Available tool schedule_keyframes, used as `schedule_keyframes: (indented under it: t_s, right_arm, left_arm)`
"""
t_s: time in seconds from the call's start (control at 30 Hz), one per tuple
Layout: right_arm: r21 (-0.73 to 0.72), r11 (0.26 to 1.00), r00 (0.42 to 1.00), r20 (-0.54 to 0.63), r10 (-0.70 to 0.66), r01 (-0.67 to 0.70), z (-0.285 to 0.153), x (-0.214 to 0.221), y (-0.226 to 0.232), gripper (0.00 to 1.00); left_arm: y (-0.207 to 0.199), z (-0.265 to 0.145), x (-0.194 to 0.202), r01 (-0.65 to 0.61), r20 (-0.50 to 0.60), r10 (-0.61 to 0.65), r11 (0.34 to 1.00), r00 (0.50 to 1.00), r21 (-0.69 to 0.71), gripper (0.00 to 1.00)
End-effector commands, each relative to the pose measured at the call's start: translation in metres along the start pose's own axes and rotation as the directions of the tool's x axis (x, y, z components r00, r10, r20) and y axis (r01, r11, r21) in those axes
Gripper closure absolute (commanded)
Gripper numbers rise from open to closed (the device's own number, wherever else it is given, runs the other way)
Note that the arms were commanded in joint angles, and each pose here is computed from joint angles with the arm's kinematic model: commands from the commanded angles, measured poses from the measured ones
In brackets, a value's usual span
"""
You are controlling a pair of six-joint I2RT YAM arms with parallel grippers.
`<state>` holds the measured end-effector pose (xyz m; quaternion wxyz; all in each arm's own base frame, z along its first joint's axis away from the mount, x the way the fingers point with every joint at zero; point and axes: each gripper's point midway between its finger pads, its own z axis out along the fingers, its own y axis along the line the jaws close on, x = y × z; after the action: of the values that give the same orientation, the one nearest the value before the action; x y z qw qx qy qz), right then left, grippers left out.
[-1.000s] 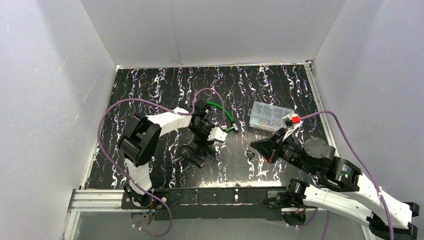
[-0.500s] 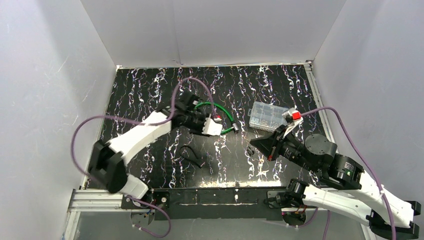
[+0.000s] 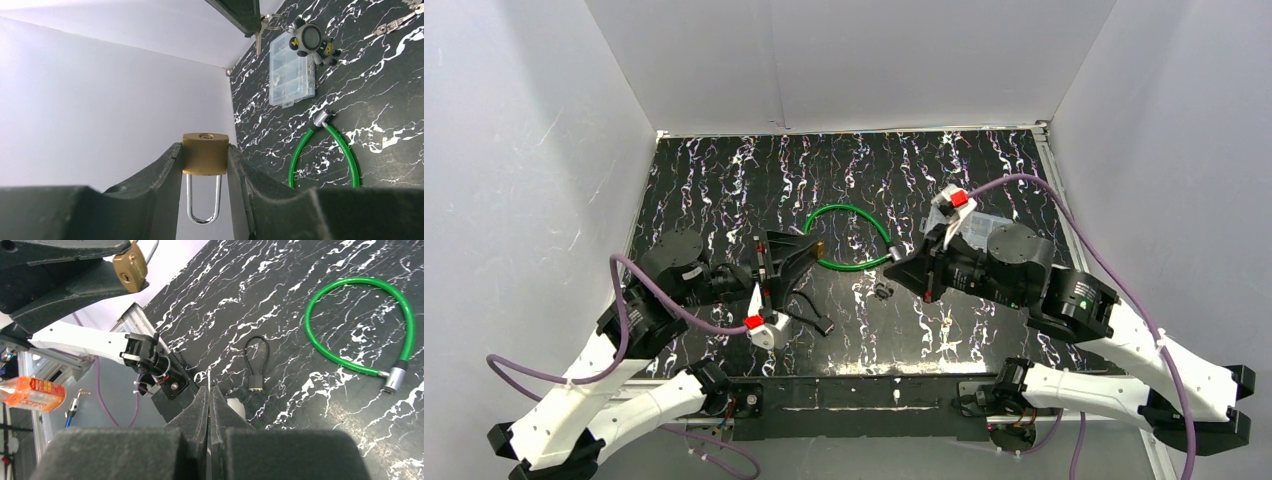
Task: Unlock with the key
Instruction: Pick up the lock from the center of the board.
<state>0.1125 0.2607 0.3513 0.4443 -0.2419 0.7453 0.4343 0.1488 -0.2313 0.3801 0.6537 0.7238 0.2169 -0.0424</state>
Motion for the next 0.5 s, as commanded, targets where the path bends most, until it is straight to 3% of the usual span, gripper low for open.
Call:
schedule_keyframes:
  t_s: [0.0, 0.23, 0.27, 0.3, 0.47]
  right_arm:
    - [-0.13, 0.991, 0.995, 0.094, -0.026, 0.039, -0.006, -0.041, 0.034, 0.99]
    - [-0.218, 0.975, 0.996, 0.087, -0.028, 0.046, -0.003, -0.045, 0.053, 0.99]
    - [-0.214, 0.974, 0.992, 0.119, -0.049, 0.074, -0.009, -0.049, 0.051, 0.99]
    - [-0.217, 0.972, 0.988, 0.143, -0.056, 0.087, -0.013, -0.053, 0.052, 0.99]
    - [-0.247, 0.962, 0.981, 0.18, -0.076, 0.12, -0.018, -0.061, 0.059, 0.99]
  left_arm:
    - [0.01, -0.006, -0.001, -0.018, -0.025, 0.017, 0.999, 1.0, -0.042, 1.0]
    - [0.027, -0.027, -0.037, -0.072, 0.081, 0.08, 0.992, 0.993, -0.103, 1.0]
    - [0.026, -0.035, -0.054, -0.186, 0.139, 0.205, 0.972, 0.969, -0.143, 1.0]
    - [0.026, -0.037, -0.06, -0.227, 0.159, 0.252, 0.961, 0.955, -0.16, 1.0]
    - [0.034, -0.048, -0.087, -0.287, 0.245, 0.332, 0.936, 0.911, -0.203, 1.0]
